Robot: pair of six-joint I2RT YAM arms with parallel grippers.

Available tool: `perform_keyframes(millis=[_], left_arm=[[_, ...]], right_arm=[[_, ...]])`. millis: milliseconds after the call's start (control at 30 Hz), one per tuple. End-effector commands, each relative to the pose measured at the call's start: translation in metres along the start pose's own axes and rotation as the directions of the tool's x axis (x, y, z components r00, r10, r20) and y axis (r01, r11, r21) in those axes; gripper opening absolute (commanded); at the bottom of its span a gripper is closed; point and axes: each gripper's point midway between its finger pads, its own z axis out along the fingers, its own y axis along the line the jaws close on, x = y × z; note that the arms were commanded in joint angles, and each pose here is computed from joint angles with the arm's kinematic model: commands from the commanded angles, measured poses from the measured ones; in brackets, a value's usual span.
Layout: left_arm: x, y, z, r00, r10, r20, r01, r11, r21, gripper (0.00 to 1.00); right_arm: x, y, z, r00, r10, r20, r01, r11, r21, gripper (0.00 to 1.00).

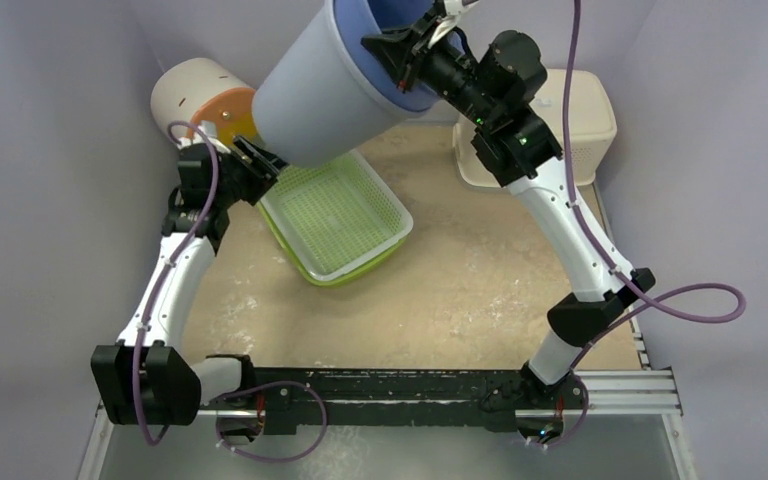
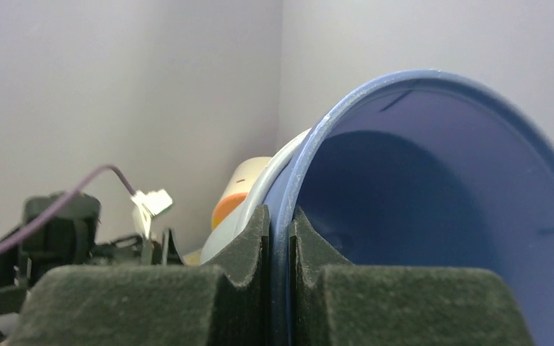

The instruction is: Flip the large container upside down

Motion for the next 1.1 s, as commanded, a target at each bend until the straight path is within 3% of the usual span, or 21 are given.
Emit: perform_keyframes(millis=[0,267,400,800,1067], left_arm=[[-0.049,-0.086,-0.025,0.994,0.044,0.099,-0.063,0.978,0.2,0.63],[-0.068,-0.128,-0.061,0.989,0.009,0.149,-0.052,0.957,0.284,0.64],[-0.071,-0.138,-0.063,0.988,-0.017,0.154,-0.034,0.946,0.322,0.65],[-0.064,-0.132,-0.059,0.993,-0.017,0.118,-0.021,0.95,0.311,0.65],[-0.05,-0.119,-0.058,0.998,-0.016,0.067,-0.003,0.961,0.277,0.5]], right_arm=[[-0.079,0.023,-0.02,0.971,-0.022,0.237,0.042,0.996,-0.079,0.0],[0.015,0.049,-0.006,0.999,0.042,-0.031,-0.049,0.97,-0.237,0.0],[0.041,0.069,-0.004,0.993,0.05,-0.105,-0.078,0.955,-0.287,0.0],[0.069,0.089,0.005,0.988,0.043,-0.15,-0.087,0.951,-0.297,0.0],[0.074,0.085,0.011,0.987,0.011,-0.158,-0.056,0.956,-0.288,0.0]])
